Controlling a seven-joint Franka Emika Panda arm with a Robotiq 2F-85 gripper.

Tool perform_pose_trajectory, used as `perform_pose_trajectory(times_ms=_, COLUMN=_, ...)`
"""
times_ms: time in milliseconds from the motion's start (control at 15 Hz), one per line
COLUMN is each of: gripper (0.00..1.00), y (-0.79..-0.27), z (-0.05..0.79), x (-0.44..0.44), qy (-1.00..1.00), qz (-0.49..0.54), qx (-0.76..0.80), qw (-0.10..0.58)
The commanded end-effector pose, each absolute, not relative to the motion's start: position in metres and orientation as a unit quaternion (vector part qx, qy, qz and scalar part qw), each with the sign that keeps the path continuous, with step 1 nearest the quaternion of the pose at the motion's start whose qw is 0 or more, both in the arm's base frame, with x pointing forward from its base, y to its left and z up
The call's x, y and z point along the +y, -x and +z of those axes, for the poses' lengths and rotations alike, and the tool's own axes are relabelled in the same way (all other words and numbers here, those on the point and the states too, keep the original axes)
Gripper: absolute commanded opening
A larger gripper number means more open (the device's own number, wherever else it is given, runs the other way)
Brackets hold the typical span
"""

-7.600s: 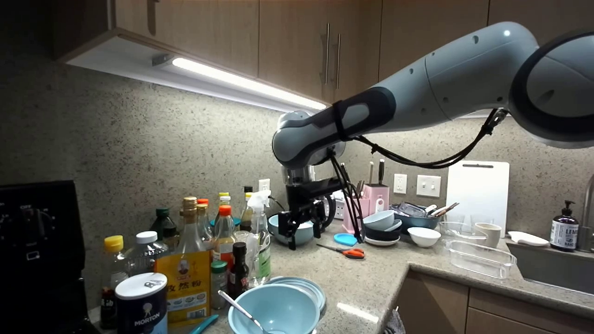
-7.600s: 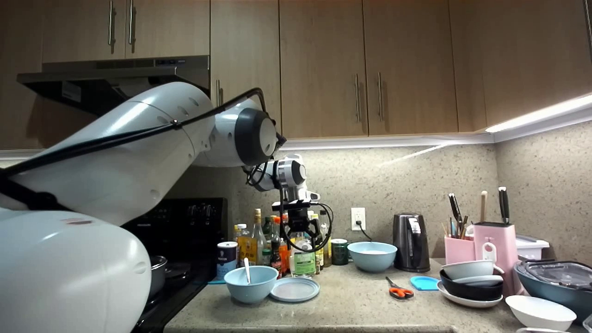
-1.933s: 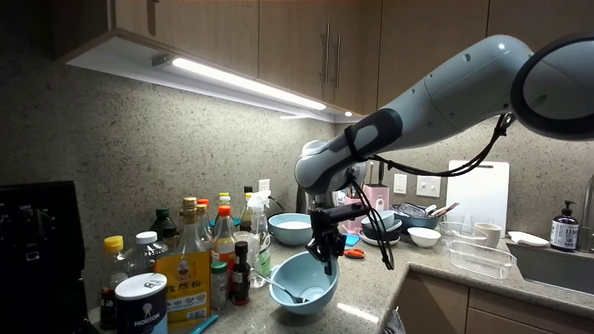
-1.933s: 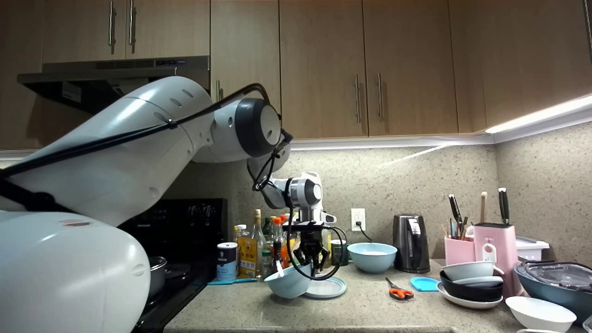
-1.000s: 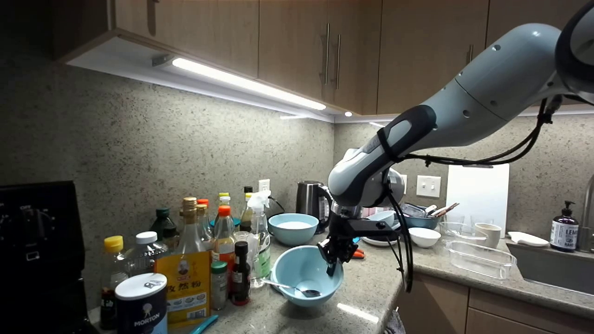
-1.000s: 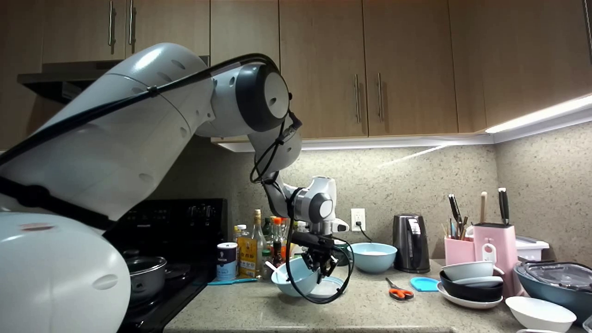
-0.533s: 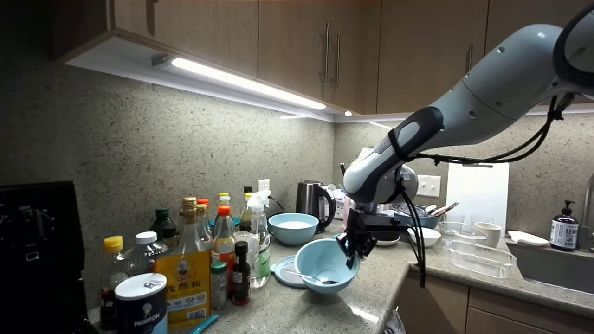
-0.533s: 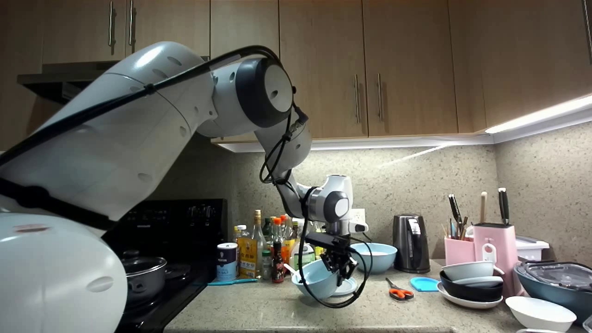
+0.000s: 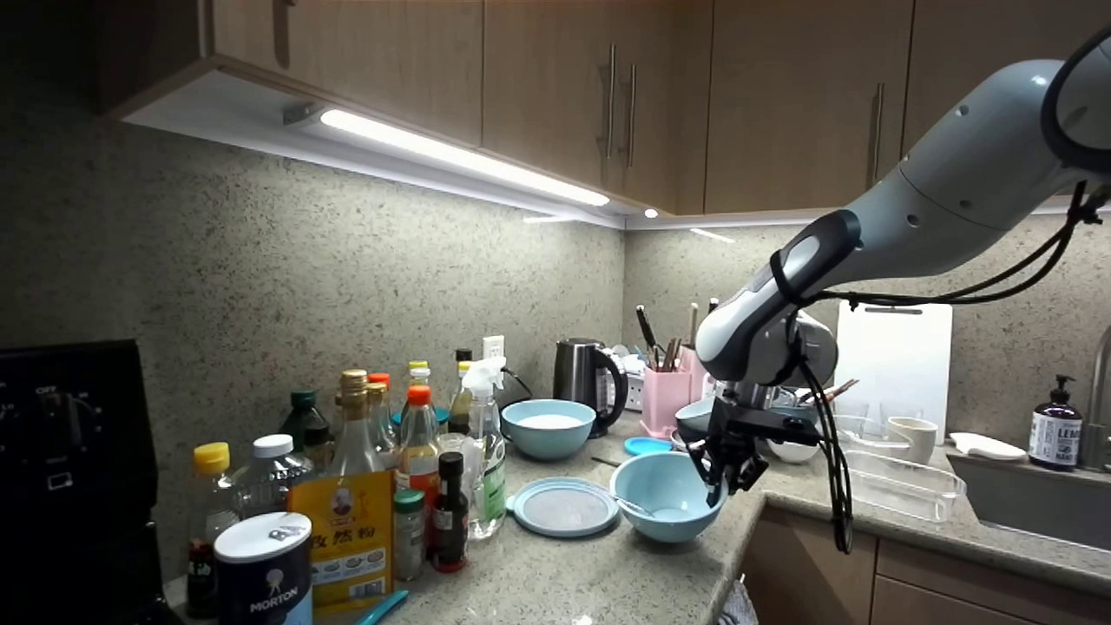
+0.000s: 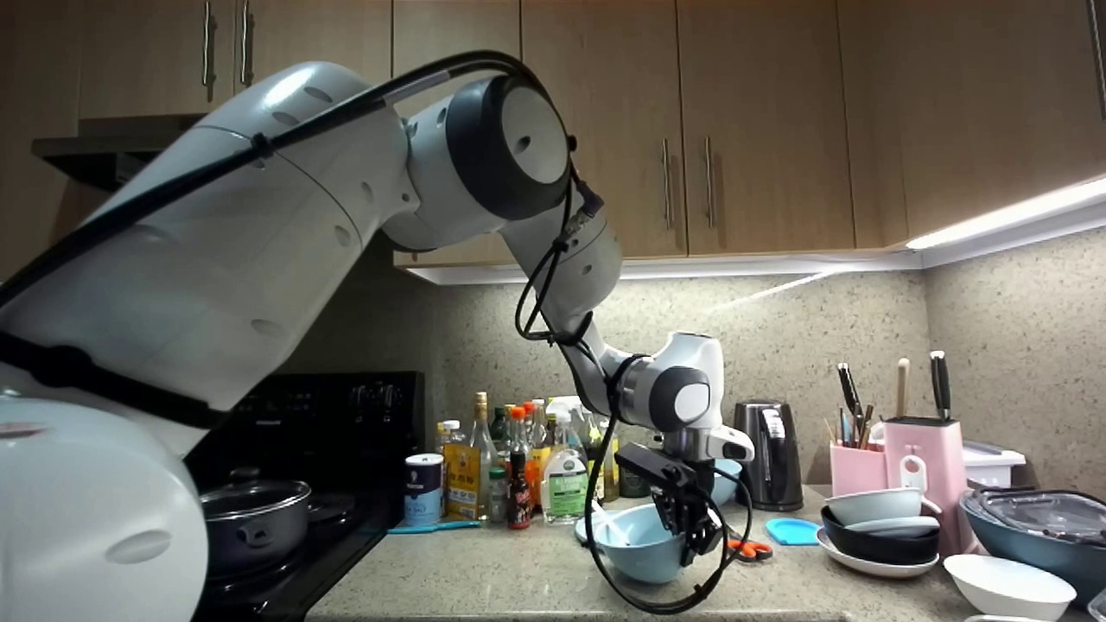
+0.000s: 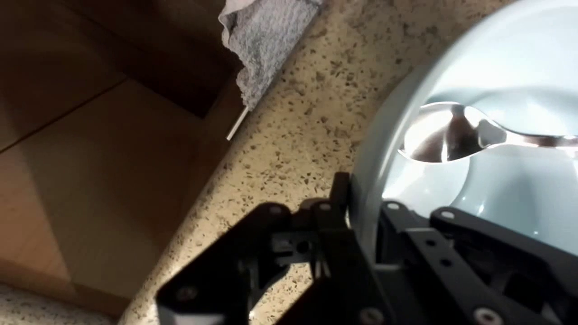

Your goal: Put the clear lunch box beside the sink and then move the blue bowl to the right

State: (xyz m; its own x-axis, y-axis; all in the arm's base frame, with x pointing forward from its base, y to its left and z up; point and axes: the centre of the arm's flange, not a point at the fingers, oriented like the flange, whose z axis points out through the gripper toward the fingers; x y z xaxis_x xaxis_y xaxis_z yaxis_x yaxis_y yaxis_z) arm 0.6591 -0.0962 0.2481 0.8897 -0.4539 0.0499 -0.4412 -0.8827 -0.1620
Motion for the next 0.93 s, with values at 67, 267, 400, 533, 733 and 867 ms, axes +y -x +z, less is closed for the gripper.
perform_pose_trajectory(times_ms=67, gripper=0.07, y=-0.660, z=0.231, x=-0.095, qy=0.959, qz=-0.014, qx=0.258, qw=0.116)
perform_pose_trajectory(times_ms=267, gripper=0.07, y=-0.663, z=0.227, x=-0.090, qy=0.955, qz=-0.005, qx=0.275, qw=0.114)
perform_pose_trajectory(times_ms=400, gripper=0.07, y=-0.664, z=0.225, x=-0.087, qy=0.950, qz=0.001, qx=0.300, qw=0.081)
perform_pose_trajectory(times_ms=533, gripper=0.07, y=-0.659, z=0.225, x=-0.086, qy=0.944, qz=0.010, qx=0.322, qw=0.064)
perform_pose_trajectory(times_ms=733, gripper=0.07, y=-0.650, z=0.225, x=-0.088, qy=0.933, qz=0.024, qx=0.357, qw=0.048)
perform_pose_trajectory(times_ms=867, gripper=0.07, y=-0.646, z=0.223, x=-0.088, qy=0.926, qz=0.035, qx=0.372, qw=0.046)
